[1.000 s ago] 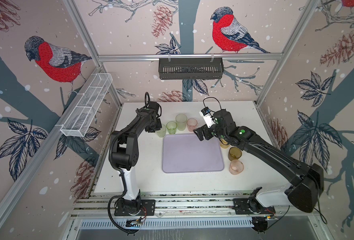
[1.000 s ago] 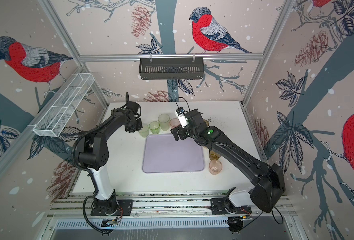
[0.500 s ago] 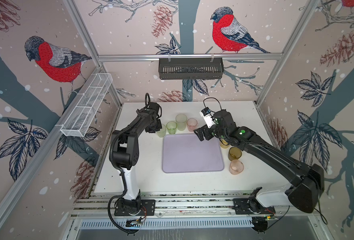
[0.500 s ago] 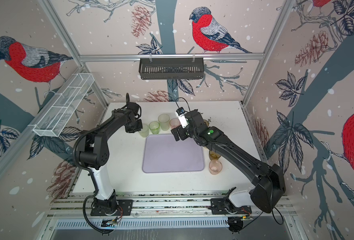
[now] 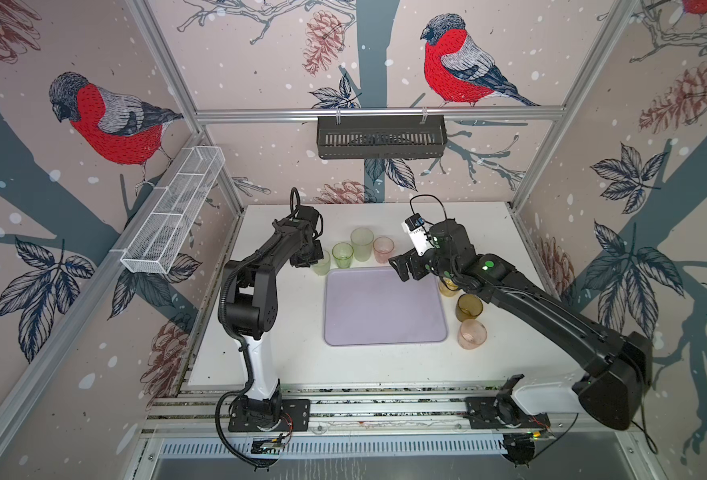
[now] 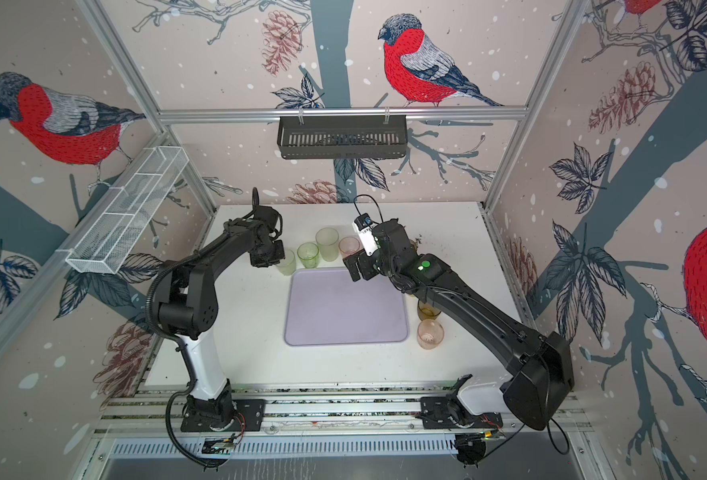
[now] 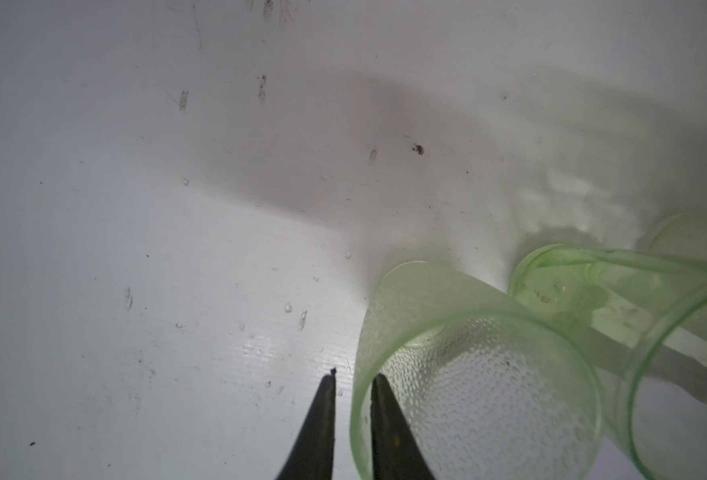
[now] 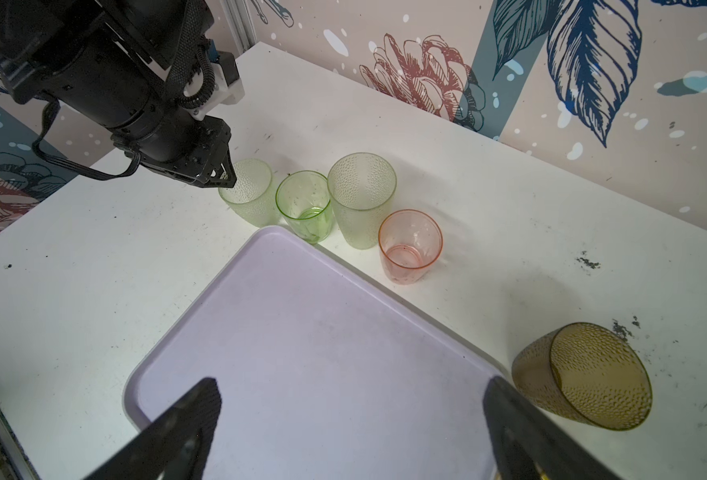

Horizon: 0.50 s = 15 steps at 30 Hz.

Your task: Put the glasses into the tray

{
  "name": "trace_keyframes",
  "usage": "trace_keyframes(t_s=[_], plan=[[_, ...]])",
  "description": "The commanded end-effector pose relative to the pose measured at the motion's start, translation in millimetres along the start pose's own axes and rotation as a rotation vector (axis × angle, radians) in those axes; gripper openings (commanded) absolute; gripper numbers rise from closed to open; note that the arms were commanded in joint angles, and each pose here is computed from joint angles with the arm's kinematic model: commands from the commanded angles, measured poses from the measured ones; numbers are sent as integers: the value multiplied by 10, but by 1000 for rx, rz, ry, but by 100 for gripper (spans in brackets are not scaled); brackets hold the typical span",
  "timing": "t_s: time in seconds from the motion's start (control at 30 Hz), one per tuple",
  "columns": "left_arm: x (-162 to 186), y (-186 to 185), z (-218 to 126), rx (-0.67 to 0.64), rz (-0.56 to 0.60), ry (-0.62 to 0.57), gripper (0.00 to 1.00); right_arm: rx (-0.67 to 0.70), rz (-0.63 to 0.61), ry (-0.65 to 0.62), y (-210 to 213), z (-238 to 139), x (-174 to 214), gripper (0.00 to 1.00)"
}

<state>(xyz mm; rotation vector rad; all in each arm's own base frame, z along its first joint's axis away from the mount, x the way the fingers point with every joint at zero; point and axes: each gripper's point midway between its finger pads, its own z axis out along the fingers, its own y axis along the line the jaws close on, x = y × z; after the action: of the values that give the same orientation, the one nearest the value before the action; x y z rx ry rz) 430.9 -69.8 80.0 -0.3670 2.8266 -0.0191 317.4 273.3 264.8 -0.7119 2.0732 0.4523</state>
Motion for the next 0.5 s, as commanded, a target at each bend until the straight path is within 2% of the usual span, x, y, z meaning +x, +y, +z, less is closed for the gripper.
trace_keyframes(t_s=[0.0,0.33,0.47], plan=[[15,8,-6,4,-2,-1,14,3,3,-33,-6,-12,-107,100],[13,11,-20,5,0,-6,8,17,4,-41,-28,-54,-114,100],[9,7,-29,6,0,-7,2,17,2,-41,-28,-52,-126,100]])
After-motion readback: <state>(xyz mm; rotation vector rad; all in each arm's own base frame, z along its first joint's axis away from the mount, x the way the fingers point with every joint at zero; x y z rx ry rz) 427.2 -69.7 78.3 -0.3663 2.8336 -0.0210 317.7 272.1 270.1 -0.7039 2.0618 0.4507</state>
